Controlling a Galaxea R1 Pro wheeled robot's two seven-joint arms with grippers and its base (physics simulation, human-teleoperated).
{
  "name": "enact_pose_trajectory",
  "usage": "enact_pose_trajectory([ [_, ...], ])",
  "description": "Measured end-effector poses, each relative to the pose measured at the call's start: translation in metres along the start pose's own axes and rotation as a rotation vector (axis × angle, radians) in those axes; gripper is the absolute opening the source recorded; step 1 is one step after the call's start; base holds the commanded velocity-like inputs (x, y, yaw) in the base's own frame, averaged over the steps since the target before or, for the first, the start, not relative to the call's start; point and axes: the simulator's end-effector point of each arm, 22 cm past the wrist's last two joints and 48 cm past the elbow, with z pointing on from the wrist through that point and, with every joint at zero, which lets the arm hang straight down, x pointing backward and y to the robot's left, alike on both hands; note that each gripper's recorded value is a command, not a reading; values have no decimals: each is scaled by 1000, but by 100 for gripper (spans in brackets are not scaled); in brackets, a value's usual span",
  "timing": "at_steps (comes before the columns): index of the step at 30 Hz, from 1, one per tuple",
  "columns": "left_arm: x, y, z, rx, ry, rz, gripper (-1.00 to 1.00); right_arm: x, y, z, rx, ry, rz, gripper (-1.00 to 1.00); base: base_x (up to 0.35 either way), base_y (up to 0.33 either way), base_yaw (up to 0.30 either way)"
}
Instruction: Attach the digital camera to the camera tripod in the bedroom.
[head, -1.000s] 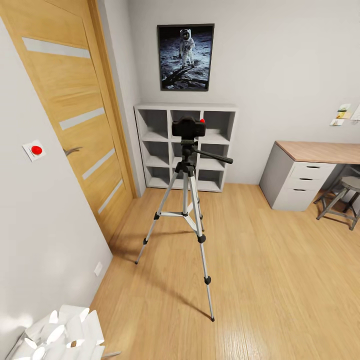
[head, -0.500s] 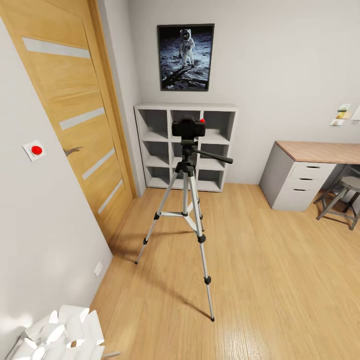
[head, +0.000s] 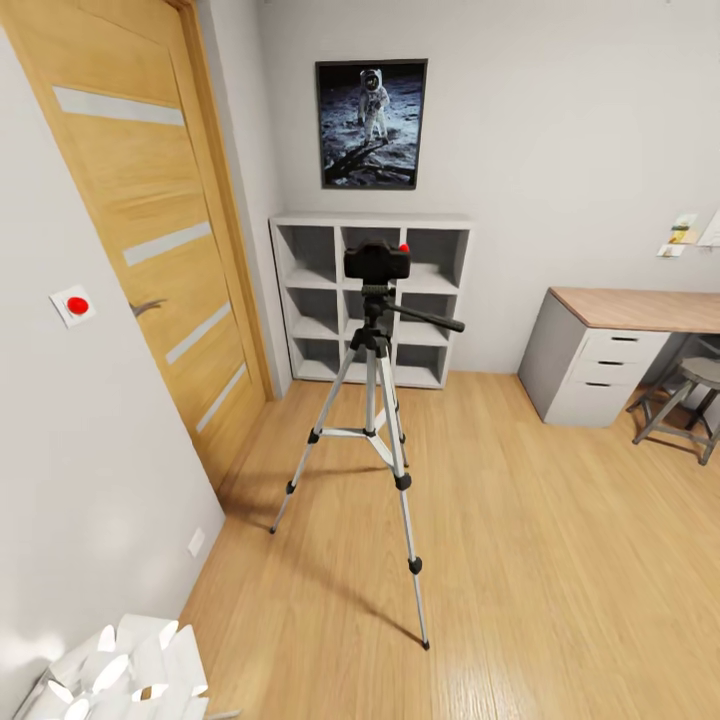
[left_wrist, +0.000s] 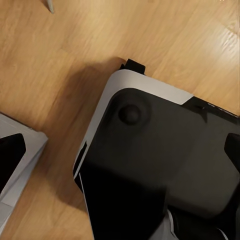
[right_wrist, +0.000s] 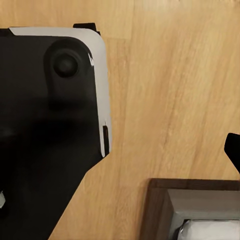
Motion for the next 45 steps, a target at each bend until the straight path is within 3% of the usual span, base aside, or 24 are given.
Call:
enact_pose_trajectory([
  [45, -26, -10, -11, 28, -65, -2, 100, -16, 6, -4, -11, -68, -4, 100, 0, 0, 0],
])
